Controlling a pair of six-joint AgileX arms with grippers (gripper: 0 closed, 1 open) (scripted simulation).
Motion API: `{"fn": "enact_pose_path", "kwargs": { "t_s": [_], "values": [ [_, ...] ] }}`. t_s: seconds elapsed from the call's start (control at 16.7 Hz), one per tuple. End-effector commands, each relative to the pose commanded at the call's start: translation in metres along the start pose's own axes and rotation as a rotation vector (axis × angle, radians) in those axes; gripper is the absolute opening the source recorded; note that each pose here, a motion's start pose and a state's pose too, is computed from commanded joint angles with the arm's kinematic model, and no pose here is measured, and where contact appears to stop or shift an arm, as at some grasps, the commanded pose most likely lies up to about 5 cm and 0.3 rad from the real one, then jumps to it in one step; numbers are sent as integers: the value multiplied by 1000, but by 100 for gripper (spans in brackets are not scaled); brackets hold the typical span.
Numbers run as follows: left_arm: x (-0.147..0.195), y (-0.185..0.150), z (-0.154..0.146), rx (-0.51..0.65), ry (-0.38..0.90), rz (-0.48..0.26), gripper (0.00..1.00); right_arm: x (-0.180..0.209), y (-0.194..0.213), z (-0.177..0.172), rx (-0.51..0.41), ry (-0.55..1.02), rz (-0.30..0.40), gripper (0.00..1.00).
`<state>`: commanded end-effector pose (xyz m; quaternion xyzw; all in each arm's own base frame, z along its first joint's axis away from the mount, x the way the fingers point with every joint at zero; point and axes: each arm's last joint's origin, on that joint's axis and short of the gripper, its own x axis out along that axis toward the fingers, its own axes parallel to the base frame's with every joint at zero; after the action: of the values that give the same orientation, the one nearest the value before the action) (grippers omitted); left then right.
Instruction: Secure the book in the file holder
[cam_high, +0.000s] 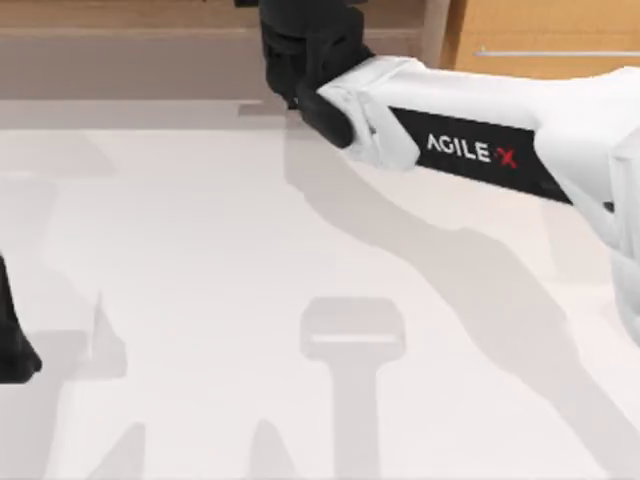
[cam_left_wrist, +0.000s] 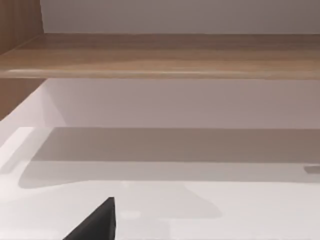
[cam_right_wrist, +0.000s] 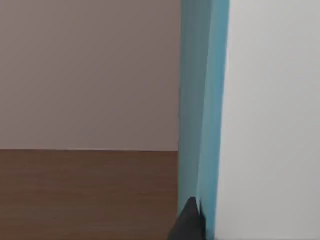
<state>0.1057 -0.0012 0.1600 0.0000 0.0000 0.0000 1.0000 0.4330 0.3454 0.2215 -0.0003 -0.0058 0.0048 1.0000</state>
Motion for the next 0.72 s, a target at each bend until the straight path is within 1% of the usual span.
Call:
{"fn": "enact_pose_path", "kwargs": {
  "t_s": [0.12,0.24,0.48,0.72],
  "values": [
    [0,0,0,0,0,0,100,-6,-6,7,31,-4,39,0],
    [0,0,0,0,0,0,100,-17,-12,12,72,4,103,0],
    [0,0,0,0,0,0,100,-47,-31,17,185,50,276,0],
    [0,0,0,0,0,0,100,-79,-67,19,337,126,449,0]
  ]
}}
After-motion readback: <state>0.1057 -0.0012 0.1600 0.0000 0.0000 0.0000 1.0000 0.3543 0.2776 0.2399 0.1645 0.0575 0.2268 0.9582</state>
